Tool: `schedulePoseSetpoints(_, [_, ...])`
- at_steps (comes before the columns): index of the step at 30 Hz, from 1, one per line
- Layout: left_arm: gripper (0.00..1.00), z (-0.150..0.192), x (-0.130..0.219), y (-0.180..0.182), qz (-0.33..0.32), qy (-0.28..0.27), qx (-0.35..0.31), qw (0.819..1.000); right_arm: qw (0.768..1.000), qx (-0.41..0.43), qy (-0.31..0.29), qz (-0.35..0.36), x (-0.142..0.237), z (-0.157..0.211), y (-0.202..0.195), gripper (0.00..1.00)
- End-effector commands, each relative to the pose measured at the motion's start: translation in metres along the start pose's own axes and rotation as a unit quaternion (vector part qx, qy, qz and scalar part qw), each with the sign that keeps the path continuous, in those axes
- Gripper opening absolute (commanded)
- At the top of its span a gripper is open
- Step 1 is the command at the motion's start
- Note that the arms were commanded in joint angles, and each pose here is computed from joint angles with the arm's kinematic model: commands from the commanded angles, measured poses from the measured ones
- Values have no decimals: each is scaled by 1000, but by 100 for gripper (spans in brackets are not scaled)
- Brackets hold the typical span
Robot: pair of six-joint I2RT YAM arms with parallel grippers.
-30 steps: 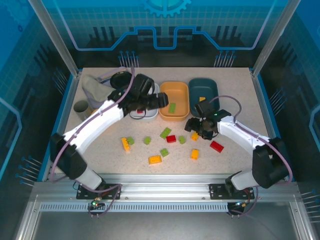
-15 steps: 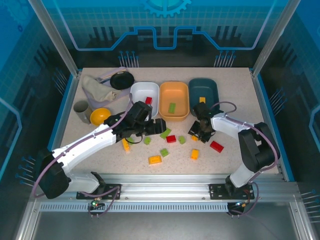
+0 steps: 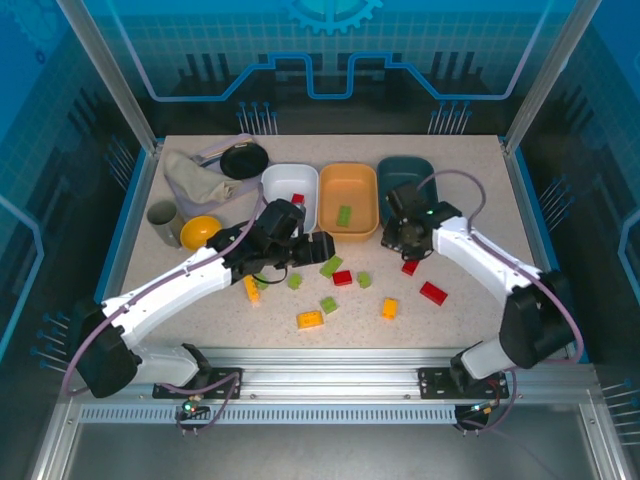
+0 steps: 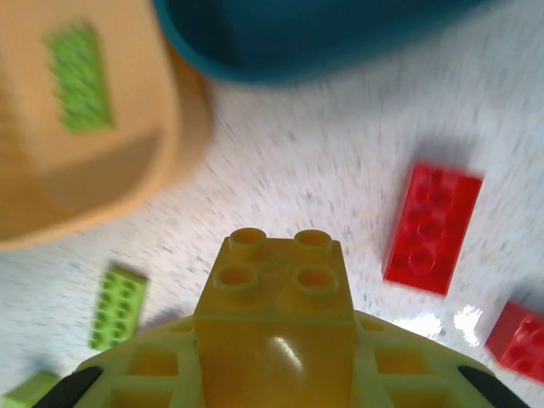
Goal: Sort the legos into containers by color
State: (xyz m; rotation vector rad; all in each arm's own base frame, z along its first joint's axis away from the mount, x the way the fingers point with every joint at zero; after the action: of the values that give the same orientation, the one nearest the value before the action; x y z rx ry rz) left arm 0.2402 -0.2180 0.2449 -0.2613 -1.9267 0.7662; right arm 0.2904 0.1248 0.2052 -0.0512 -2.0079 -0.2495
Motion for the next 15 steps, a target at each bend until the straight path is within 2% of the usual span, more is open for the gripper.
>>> schedulePoseSetpoints(1, [85,-7,3,-14,9,-16,-5,1000,997,49,-43,48,19,-27,-16,20])
schedulePoseSetpoints(5, [84,-11,0,-21,16,-16,-7,1000,995,59,-34,67,6,-62,-19,21])
schedulePoseSetpoints(10, [84,-12,-2,-24,19,-16,-5,1000,991,59,-3,119,-27,-97,-31,21])
schedulePoseSetpoints(15, [84,-10,-1,-20,15,-16,-1,1000,985,51,54,158,-72,-118,-46,22])
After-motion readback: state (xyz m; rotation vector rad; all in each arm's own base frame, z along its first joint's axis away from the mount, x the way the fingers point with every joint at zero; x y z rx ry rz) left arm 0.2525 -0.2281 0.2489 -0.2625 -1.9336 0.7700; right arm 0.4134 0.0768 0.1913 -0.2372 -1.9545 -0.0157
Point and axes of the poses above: each hand's point on the last joint's axis, 136 mm out from that joint toward the fingers, its own x axis back along the fingers, its own y axis along the line the jaws close on, z = x × y, the point moved 7 cm from there along x, back along the fingers, and after that the axes turned 12 degrees about x, right-handed, at the moved point
